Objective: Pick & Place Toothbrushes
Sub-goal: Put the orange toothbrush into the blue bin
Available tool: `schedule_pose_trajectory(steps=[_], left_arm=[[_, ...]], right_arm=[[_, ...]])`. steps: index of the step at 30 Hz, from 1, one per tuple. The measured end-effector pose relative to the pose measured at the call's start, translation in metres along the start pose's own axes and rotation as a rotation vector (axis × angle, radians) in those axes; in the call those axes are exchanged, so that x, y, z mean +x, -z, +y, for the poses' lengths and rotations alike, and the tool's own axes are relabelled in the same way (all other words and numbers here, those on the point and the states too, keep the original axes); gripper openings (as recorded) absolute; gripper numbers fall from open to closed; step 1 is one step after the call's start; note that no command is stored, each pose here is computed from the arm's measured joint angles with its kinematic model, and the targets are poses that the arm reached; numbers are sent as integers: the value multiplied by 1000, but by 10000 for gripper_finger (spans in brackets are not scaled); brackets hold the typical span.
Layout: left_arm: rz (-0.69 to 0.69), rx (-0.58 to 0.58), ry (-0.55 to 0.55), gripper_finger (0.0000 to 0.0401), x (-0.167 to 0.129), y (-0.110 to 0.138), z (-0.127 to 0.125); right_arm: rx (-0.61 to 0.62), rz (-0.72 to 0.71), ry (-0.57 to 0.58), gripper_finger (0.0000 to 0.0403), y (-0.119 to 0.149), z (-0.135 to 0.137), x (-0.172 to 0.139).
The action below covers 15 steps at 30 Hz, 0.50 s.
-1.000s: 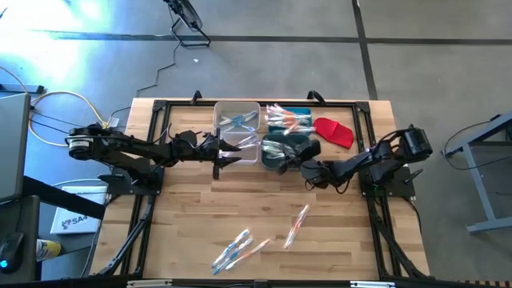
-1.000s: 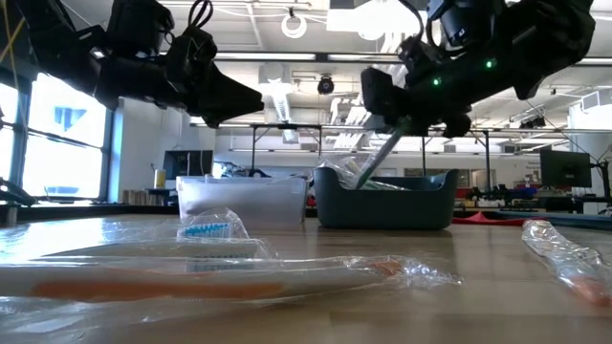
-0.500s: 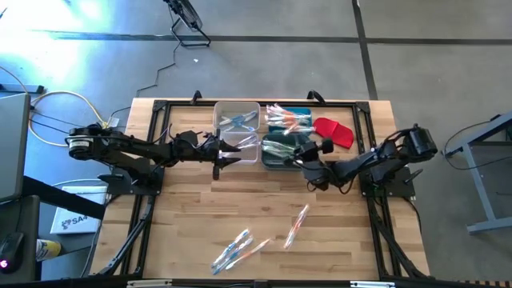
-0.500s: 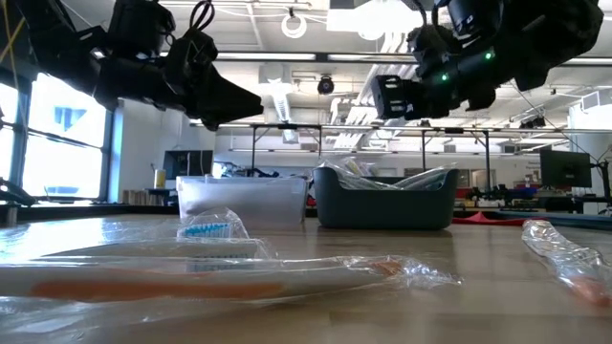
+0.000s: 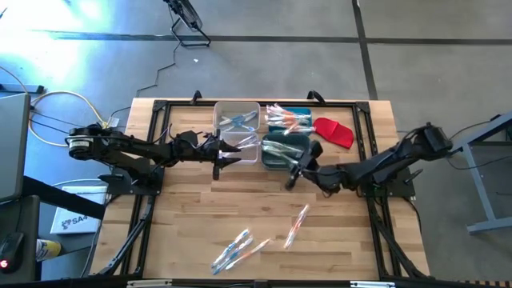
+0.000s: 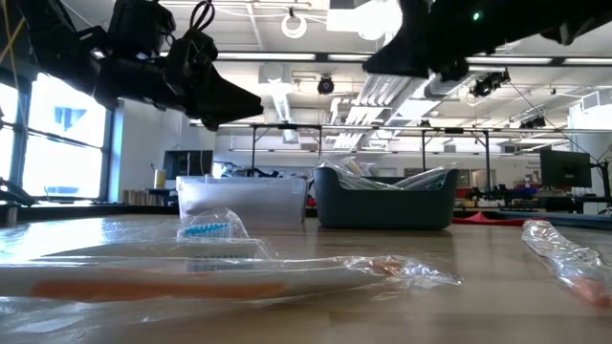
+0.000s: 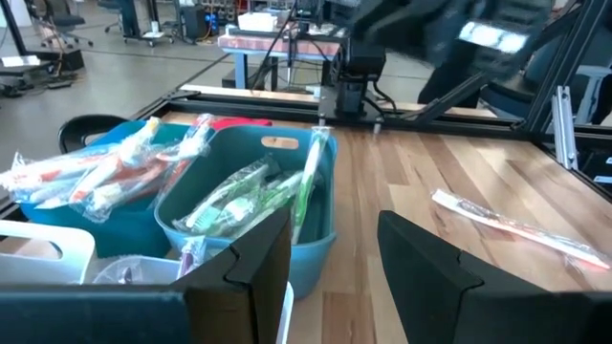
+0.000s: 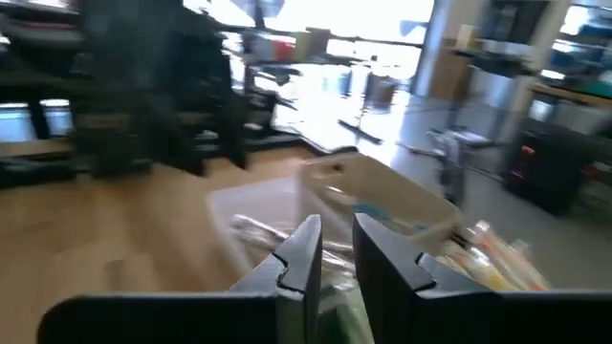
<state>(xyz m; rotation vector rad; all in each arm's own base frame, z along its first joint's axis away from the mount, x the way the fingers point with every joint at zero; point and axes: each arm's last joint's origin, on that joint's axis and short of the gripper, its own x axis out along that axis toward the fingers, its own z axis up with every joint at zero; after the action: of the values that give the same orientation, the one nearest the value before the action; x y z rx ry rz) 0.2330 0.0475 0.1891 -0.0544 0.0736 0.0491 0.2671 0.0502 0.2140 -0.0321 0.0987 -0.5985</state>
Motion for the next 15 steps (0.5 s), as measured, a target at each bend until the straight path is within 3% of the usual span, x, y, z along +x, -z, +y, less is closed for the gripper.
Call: schedule_pose_trajectory(steps=[7, 15], left_arm=[[9, -2, 0, 157, 0, 1, 0], [22, -4, 0, 157, 0, 2, 0]], right_arm=[[-103, 30, -264, 55, -13, 2, -23], [-189, 159, -422, 55, -10, -2, -44]])
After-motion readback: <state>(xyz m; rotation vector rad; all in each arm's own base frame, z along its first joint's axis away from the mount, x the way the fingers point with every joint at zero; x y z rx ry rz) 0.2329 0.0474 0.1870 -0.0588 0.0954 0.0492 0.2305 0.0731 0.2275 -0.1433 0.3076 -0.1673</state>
